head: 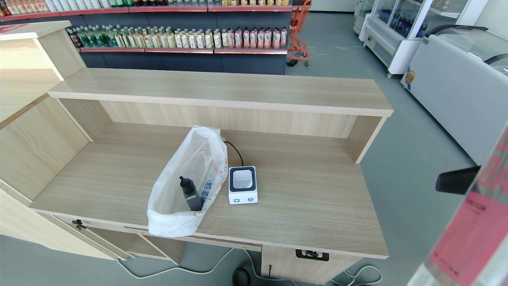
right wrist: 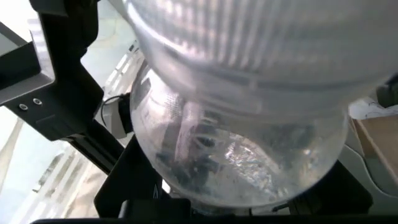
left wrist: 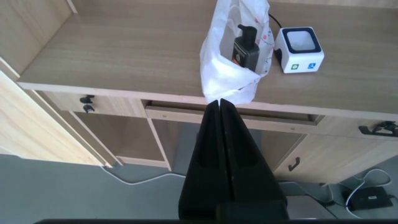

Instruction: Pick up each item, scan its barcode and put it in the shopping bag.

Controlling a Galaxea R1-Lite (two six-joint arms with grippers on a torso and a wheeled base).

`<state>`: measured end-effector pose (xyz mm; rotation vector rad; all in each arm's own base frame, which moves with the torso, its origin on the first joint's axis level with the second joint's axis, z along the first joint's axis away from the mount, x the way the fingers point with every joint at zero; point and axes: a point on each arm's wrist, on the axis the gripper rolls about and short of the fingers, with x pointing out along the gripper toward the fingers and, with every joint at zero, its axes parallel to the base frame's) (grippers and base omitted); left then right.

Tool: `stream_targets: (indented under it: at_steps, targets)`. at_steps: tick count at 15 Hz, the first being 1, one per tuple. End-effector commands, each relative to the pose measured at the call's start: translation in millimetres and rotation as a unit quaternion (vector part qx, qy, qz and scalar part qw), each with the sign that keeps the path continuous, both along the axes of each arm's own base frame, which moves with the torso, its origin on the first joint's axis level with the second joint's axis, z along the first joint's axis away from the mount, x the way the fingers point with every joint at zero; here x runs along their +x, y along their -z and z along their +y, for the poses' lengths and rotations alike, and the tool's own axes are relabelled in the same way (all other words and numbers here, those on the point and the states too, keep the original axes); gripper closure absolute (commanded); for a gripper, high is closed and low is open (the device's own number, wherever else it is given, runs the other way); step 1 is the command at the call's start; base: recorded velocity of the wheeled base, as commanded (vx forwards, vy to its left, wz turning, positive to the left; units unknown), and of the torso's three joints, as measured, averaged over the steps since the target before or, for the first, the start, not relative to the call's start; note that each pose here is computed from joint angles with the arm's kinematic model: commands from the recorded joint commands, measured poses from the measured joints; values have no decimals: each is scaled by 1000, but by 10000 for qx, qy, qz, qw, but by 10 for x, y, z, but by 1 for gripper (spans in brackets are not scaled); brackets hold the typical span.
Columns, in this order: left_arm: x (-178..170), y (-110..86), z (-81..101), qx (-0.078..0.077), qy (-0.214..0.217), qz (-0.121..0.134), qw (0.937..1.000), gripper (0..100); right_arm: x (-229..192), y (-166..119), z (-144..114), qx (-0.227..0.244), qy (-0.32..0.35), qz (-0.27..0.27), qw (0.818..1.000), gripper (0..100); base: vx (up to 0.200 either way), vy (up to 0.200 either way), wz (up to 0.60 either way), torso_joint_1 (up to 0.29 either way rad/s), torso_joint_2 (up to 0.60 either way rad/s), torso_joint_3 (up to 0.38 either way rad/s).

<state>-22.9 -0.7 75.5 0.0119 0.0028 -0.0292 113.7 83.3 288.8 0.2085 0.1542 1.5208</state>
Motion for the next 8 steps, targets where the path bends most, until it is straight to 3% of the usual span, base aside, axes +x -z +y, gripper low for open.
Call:
stream_targets:
  at_steps: [1,2,3,4,5,8]
  targets:
    - [1,1,0,2,0,8,10000,100,341,345,-110,-580,1479,-424,9864,100,0,0,0,0,0,0]
    - [1,1,0,2,0,8,10000,100,460,457,-145,-1139,2517,-724,9583,100,0,0,0,0,0,0]
    - [0,1,0,2,0,0,10000,100,532,533,-186,-1924,3754,-980,9014,100,0,0,0,0,0,0]
    - [0,1,0,2,0,0,10000,100,534,557,-204,-2329,4433,-1071,8590,100,0,0,0,0,0,0]
    - [0,1,0,2,0,0,10000,100,535,585,-221,-2543,4876,-1067,8284,100,0,0,0,0,0,0]
    - [1,1,0,2,0,8,10000,100,554,733,-242,-3040,4953,-2238,7824,100,0,0,0,0,0,0]
